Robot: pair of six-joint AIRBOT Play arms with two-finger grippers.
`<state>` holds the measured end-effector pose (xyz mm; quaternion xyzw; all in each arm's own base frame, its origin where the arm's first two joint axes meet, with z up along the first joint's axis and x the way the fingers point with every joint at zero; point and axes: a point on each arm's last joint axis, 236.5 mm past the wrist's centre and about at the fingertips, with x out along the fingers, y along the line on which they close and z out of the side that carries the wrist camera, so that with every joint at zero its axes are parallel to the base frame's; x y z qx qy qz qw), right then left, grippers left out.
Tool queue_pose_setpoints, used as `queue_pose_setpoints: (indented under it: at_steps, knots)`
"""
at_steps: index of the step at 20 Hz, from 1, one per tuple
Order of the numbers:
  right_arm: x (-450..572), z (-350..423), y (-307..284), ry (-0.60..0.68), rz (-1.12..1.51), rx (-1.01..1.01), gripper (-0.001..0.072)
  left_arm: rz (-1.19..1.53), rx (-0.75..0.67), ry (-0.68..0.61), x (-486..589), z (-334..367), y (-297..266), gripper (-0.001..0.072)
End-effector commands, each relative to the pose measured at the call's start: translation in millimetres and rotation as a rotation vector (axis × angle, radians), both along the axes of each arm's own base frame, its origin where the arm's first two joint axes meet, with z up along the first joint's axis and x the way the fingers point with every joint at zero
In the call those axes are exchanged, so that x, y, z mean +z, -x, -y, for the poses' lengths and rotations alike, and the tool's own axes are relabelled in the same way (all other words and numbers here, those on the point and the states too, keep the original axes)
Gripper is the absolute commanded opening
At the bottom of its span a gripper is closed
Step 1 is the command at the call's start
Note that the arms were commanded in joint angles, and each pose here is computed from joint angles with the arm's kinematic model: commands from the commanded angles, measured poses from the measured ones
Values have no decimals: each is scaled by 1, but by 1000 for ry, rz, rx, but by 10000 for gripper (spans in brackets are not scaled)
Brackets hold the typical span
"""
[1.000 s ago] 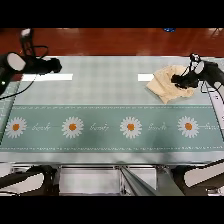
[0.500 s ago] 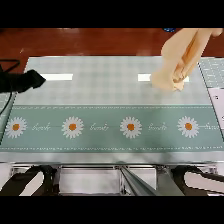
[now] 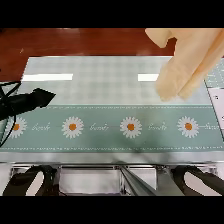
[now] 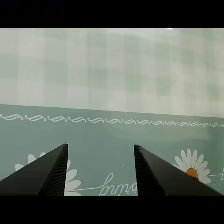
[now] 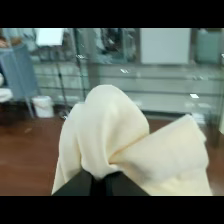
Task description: Fold the shirts.
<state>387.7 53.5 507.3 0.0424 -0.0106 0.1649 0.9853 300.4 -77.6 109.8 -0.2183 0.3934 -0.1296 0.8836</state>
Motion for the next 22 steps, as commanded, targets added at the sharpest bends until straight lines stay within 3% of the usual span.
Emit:
queue_pose_setpoints:
  at_steps: [1, 10, 15, 20, 22]
  knots:
    - [15, -46, 40, 34, 42, 151, 25, 9, -13, 6, 1, 3, 4, 505]
    - [-198, -251, 62, 147, -526, 728, 25, 79, -12, -70, 6, -8, -7, 505]
    - [-403, -349, 58, 229, -904, 775, 25, 46, 11, -116, -3, -23, -5, 505]
    - [-508, -394, 68, 132, -1163, 769, 41, -20, -25, -138, -16, -22, 8, 505]
    - [-503, -394, 60, 76, -1173, 766, 415, -20, -24, -141, -16, -23, 8, 505]
